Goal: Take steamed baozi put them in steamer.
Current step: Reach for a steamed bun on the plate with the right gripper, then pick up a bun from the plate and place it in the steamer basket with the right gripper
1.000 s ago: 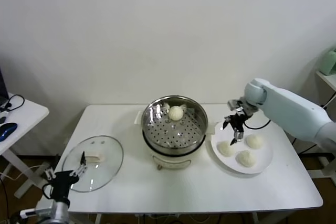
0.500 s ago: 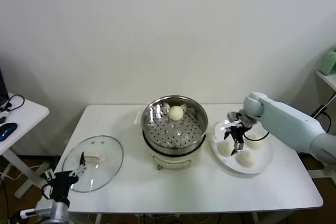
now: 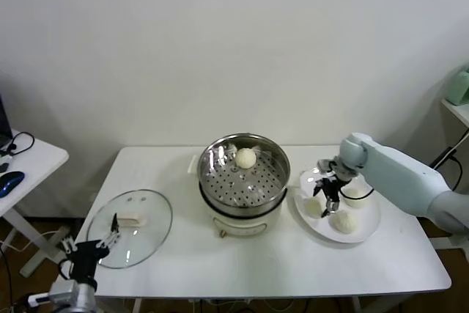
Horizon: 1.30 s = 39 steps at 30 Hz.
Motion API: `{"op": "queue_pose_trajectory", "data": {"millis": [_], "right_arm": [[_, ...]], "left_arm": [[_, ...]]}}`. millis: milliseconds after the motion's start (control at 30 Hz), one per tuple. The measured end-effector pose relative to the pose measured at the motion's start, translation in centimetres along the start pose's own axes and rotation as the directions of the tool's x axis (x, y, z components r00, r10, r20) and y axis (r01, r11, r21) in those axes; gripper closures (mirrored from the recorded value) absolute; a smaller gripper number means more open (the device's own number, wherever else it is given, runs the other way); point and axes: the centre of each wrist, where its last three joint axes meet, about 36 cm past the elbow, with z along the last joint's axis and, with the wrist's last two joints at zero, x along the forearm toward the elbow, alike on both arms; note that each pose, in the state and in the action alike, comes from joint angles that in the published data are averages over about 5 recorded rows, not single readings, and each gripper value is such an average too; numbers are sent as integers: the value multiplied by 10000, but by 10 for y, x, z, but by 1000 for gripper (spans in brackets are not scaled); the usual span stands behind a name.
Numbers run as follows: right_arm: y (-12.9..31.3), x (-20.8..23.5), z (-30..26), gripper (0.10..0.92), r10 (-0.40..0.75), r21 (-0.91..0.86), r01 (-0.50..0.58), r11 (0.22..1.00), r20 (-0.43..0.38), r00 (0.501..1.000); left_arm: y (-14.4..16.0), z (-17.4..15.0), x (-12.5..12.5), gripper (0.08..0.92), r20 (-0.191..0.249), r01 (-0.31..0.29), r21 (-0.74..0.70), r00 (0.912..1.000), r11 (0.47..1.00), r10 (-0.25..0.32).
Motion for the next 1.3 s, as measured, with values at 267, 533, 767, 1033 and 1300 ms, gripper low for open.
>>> {"op": "queue_pose_trajectory", "data": {"millis": [267, 533, 767, 1033, 1300], "right_arm": [[0, 1, 0, 310, 32, -8, -32, 10000, 59, 10000], [-2, 13, 0, 302, 210, -26, -210, 9998, 233, 9995], [-10, 49, 0, 301, 580, -73, -577, 9983, 471, 9972], [-27, 123, -6, 295, 1353, -350, -1323, 9906, 1044, 9853], [-40, 204, -34, 276, 1921, -453, -1870, 9813, 1784, 9650]], "left_arm": [[0, 0, 0, 177, 8, 0, 7, 10000, 10000, 0], [0, 0, 0, 177, 5, 1, 12, 10000, 10000, -1], [-2, -2, -2, 177, 44, -18, 58, 10000, 10000, 17], [-5, -4, -4, 177, 75, -90, 89, 9999, 9999, 90], [-9, -5, -4, 177, 104, -266, 53, 9996, 9996, 265]]}}
